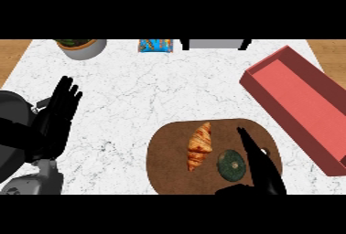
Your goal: Pick the squash from the cutting board and place it in the cardboard box
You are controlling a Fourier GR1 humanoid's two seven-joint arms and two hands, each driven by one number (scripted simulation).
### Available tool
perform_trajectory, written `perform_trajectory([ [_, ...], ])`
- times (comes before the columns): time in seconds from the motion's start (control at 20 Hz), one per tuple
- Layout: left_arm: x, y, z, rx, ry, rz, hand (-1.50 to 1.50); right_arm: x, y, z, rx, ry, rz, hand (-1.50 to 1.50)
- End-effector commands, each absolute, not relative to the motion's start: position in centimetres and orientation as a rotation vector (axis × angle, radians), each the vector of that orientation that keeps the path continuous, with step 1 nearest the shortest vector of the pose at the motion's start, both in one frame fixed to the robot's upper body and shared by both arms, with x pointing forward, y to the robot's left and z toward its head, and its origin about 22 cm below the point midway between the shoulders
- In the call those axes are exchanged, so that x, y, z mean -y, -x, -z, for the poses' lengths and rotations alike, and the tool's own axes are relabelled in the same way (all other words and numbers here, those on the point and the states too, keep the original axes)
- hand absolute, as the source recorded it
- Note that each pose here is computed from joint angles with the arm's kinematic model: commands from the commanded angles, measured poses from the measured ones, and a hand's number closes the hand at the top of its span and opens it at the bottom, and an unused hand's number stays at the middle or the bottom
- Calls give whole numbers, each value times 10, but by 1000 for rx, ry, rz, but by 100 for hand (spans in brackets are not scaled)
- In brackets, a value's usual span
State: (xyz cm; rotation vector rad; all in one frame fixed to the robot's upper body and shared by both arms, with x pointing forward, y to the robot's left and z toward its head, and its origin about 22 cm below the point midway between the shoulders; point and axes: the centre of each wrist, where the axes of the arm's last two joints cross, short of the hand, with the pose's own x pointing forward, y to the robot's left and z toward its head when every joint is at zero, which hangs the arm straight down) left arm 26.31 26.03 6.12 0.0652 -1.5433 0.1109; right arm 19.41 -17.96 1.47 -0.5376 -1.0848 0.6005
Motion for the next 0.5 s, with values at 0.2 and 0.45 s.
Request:
perform_trajectory([
  [0.2, -259, -266, -65, 1543, -72, -111, 0, 188, -201, -15, 1137, 568, -663, 150],
  [0.45, -257, -260, -45, 1552, -75, -123, 0, 165, -217, -5, 1172, 685, -711, 150],
])
